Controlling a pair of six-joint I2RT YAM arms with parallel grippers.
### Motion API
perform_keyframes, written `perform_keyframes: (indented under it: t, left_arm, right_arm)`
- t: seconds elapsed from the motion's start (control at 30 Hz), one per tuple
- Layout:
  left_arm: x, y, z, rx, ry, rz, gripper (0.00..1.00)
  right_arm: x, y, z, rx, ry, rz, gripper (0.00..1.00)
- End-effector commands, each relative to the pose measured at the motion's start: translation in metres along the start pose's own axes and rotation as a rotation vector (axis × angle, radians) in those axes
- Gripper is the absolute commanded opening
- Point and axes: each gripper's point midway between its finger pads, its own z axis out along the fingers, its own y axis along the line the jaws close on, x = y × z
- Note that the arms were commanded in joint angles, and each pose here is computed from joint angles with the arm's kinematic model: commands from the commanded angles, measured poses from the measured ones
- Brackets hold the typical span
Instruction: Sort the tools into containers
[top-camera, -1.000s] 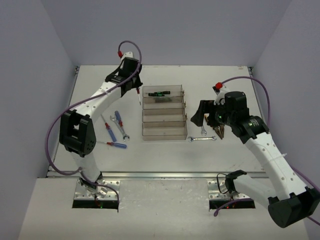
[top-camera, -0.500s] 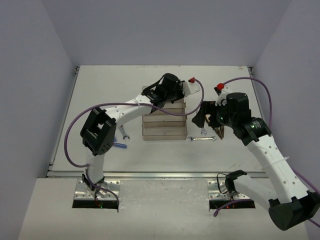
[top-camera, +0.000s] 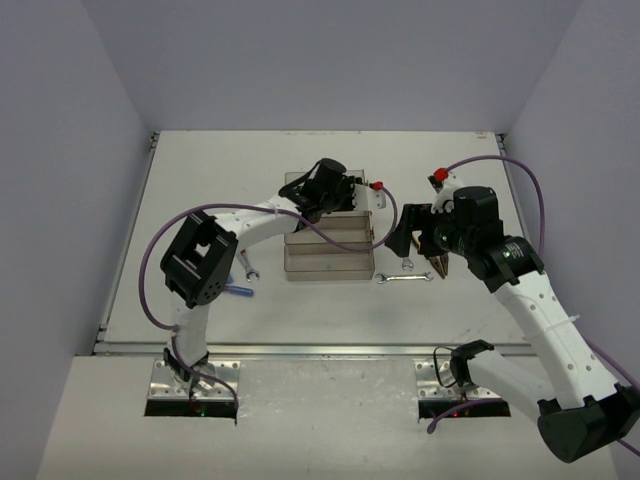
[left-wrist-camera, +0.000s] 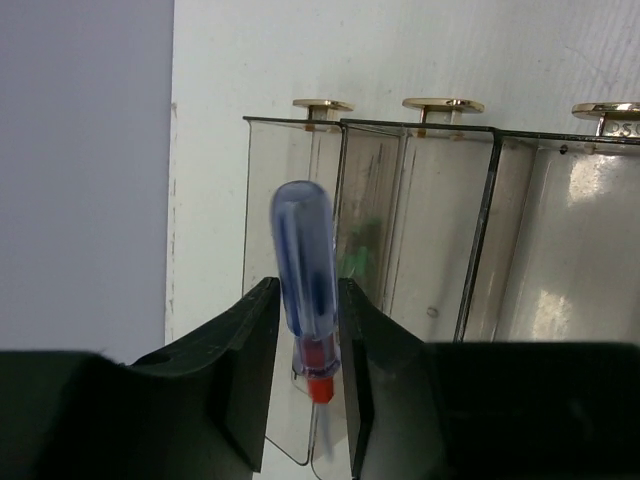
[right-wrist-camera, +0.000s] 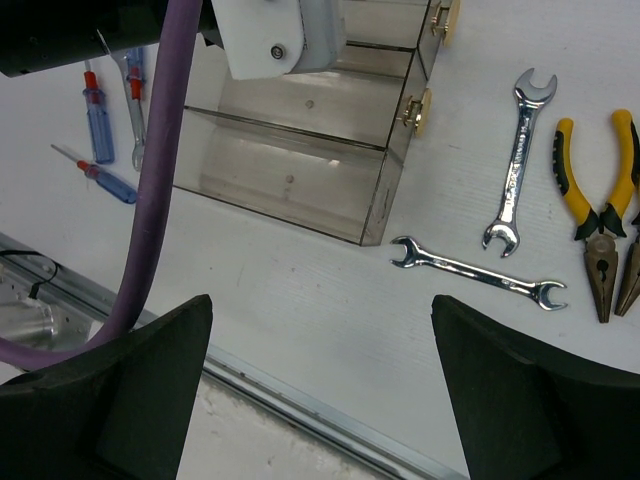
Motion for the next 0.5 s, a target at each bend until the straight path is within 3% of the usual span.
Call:
perform_keyframes:
  t: [0.0,0.2,0.3,0.37,0.43,0.47]
  left_arm:
    - [-0.009,0.012,-0.002,-0.024,-0.037,-0.016,0.36]
    - [-0.017,0.037,-0.022,-0.072,-0.065,-0.062,0.64]
    - [-0.018,0.052,-0.032,-0.116,-0.064,-0.112,0.68]
    - [-0.020,0.083,-0.045,-0.227,-0.069,-0.241,0.77]
    - [-0.008,0.138,-0.072,-0.437,-0.058,-0.500,1.00]
    - [0.001,0.155,-0.085,-0.510,-0.043,-0.596,1.00]
  right_arm:
    - [-0.016,0.003,-0.007,-0.001,-0.053,-0.025,0.90]
    - [-0.019,0.004,-0.009,-0.003,-0.061,-0.027,0.90]
    - [-0.022,0.006,-0.010,-0.006,-0.068,-0.027,0.90]
    - [-0.025,0.006,-0.012,-0.004,-0.075,-0.029,0.90]
    - [-0.028,0.006,-0.014,0.004,-0.082,-0.030,0.90]
    - [-0.029,0.006,-0.015,0.004,-0.087,-0.031,0.90]
